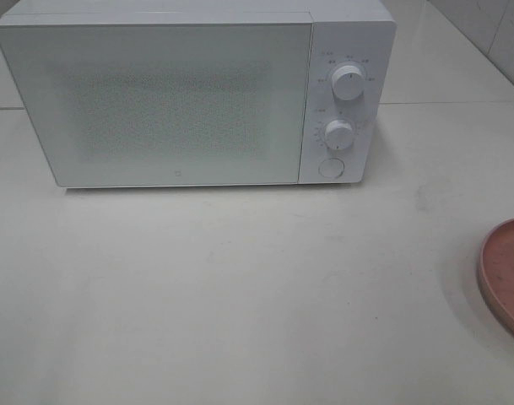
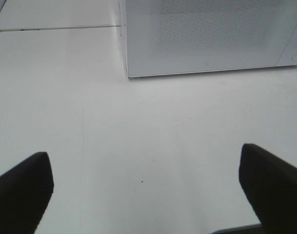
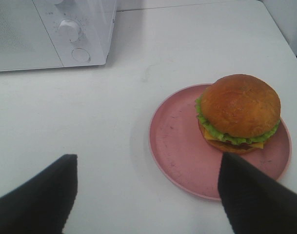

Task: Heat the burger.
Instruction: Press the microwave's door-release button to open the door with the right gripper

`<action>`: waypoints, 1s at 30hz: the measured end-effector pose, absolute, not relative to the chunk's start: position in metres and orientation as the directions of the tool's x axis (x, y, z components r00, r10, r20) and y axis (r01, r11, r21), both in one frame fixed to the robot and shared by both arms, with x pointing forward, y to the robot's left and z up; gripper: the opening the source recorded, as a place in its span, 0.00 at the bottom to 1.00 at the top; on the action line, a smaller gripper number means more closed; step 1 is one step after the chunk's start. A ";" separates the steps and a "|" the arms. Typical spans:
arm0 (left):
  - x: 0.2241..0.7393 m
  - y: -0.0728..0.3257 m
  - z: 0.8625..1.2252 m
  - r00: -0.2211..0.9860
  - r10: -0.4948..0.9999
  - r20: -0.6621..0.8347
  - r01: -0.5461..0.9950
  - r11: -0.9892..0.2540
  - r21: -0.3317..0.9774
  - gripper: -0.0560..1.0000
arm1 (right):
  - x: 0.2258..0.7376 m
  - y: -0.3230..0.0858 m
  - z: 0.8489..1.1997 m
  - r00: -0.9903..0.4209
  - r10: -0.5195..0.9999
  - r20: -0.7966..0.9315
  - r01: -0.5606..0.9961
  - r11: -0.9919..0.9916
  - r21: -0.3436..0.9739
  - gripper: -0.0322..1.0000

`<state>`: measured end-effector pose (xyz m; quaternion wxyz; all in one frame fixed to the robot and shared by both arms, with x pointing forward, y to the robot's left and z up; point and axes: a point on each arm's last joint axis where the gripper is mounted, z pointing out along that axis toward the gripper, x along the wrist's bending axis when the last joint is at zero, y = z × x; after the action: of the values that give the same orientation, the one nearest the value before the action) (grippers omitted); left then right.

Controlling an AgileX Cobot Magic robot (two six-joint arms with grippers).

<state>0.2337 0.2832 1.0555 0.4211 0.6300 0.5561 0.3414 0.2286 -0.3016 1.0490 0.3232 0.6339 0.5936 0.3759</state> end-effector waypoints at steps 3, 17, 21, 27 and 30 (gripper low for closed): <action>0.234 0.283 1.056 0.148 0.988 -0.038 0.413 -0.027 0.910 0.98 | 0.229 -0.302 1.049 0.013 0.996 0.093 0.510 -0.086 0.856 0.77; 0.234 0.283 1.056 0.148 0.988 -0.038 0.413 -0.027 0.910 0.98 | 0.229 -0.302 1.049 0.013 0.996 0.093 0.510 -0.086 0.856 0.77; 0.234 0.283 1.056 0.148 0.988 -0.038 0.413 -0.027 0.910 0.98 | 0.229 -0.302 1.049 0.012 0.996 0.094 0.509 -0.087 0.856 0.77; 0.234 0.283 1.056 0.148 0.988 -0.038 0.413 -0.027 0.910 0.98 | 0.230 -0.301 1.060 0.004 0.995 0.103 0.482 -0.092 0.871 0.77; 0.234 0.283 1.056 0.148 0.988 -0.038 0.413 -0.027 0.910 0.98 | 0.241 -0.300 1.064 0.006 0.995 0.101 0.501 -0.090 0.861 0.77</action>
<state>0.2337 0.2832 1.0555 0.4211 0.6300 0.5561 0.3414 0.2411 -0.2999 1.0639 0.3227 0.6314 0.5924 0.3825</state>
